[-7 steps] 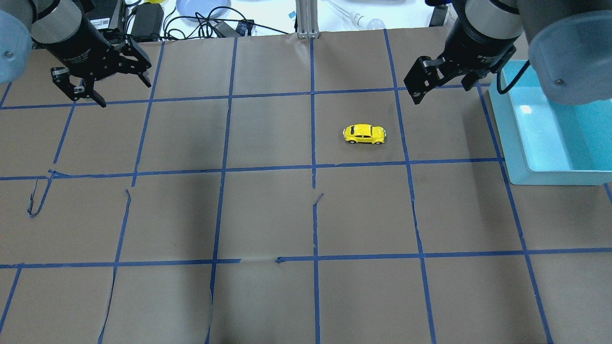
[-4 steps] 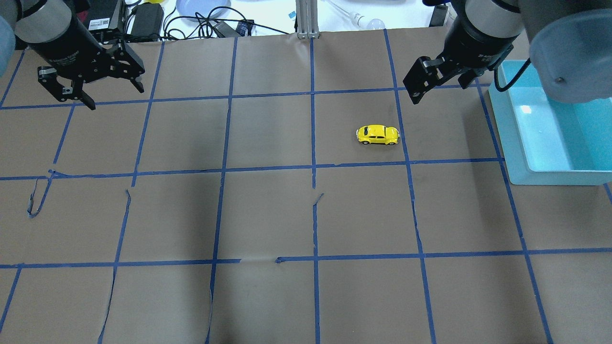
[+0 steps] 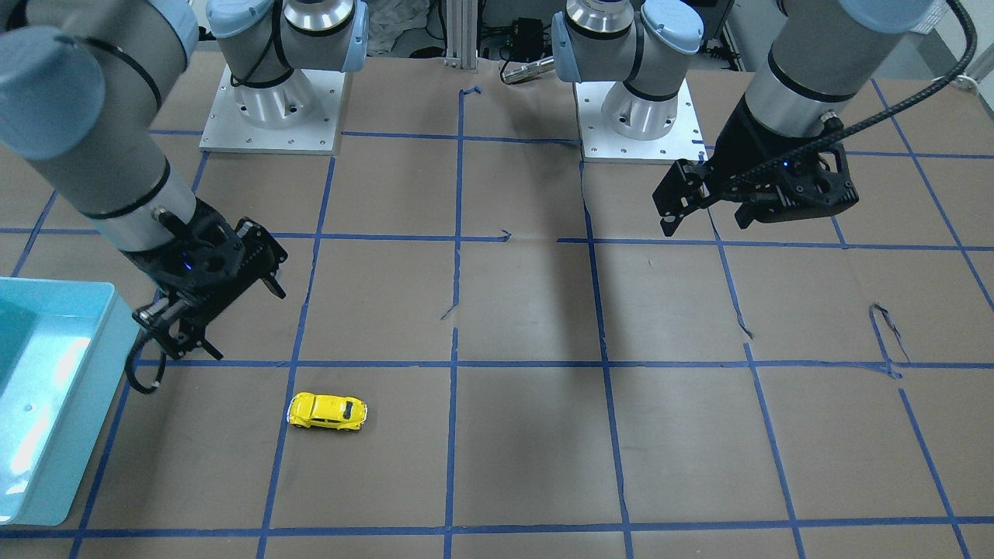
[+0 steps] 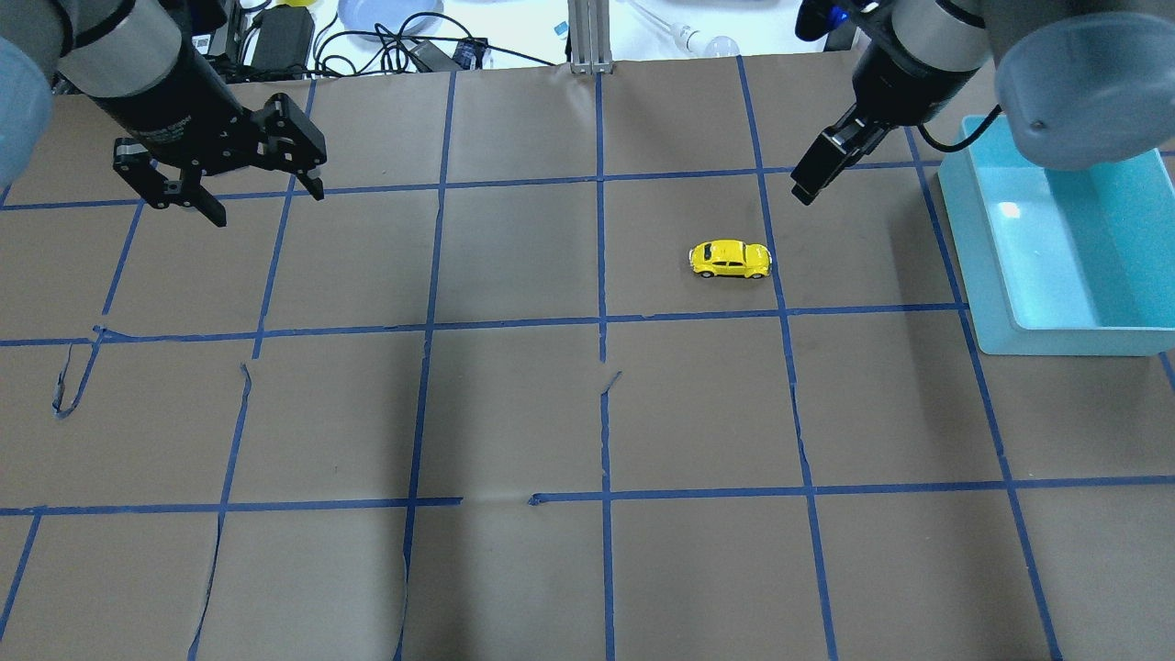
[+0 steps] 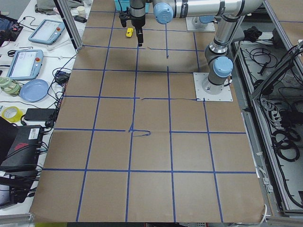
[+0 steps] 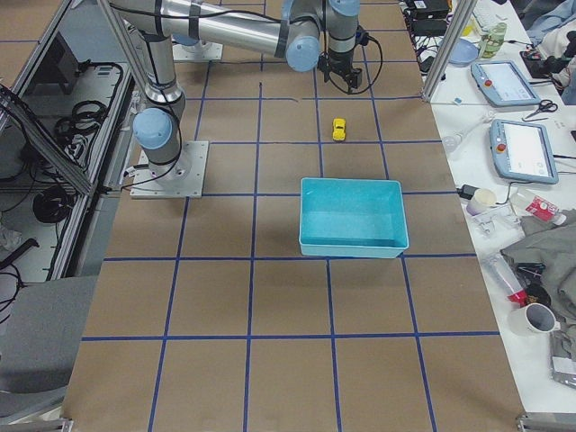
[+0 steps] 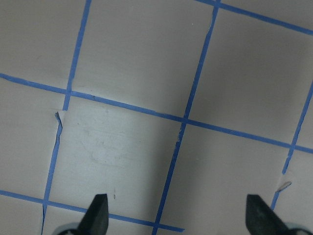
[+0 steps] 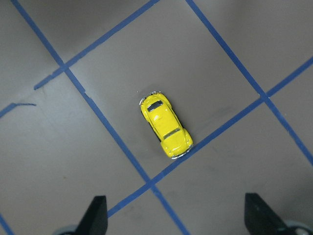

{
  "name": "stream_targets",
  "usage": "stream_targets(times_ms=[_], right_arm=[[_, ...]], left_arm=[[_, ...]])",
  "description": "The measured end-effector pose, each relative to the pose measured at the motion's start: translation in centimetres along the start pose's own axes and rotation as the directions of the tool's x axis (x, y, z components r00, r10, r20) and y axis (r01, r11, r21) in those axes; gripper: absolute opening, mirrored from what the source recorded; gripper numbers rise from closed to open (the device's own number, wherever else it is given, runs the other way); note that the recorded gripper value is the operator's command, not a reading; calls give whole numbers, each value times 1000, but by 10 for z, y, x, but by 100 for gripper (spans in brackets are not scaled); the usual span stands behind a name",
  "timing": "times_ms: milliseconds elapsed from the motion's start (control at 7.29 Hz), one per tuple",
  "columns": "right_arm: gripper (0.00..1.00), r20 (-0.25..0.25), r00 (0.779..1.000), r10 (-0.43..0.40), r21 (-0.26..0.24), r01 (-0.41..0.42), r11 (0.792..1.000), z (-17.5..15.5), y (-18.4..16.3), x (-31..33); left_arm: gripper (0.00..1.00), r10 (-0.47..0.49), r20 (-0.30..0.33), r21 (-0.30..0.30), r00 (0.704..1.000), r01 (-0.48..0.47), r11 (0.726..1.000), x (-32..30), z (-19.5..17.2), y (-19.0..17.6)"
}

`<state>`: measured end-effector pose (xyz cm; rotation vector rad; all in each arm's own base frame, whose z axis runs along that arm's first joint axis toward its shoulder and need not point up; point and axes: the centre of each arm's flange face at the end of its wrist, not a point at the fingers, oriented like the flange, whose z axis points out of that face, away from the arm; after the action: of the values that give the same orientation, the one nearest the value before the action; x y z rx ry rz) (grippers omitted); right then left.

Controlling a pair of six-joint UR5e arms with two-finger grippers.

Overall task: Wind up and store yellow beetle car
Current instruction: 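Lower the right gripper onto the yellow car and grasp it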

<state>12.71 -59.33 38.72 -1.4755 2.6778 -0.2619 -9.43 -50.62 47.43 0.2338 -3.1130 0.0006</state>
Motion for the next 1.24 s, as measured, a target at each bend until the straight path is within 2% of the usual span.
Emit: stream_targets(times_ms=[137,275,412,549,824,1235], right_arm=[[100,-2,990,-139,2,139,990,35,-14,5],[100,2,964,-267,-24,267,964,65,-34,-5],[100,3,936,-353,-78,352,933,92,-53,-21],[100,1,916,-401,-127,398,909,118,-64,-28],[100,16,905,-424,-179,420,890,169,-67,-27],[100,33,905,-424,-201,421,885,194,-64,-23]], left_arm=[[100,24,5,9,1000,-24,1000,9,-3,6],[100,41,8,15,999,-41,999,16,-7,13],[100,52,10,22,999,-52,998,20,-11,19],[100,59,11,27,998,-59,998,22,-15,25],[100,66,12,23,998,-67,998,22,-17,32],[100,59,17,4,998,-59,998,15,-15,32]])
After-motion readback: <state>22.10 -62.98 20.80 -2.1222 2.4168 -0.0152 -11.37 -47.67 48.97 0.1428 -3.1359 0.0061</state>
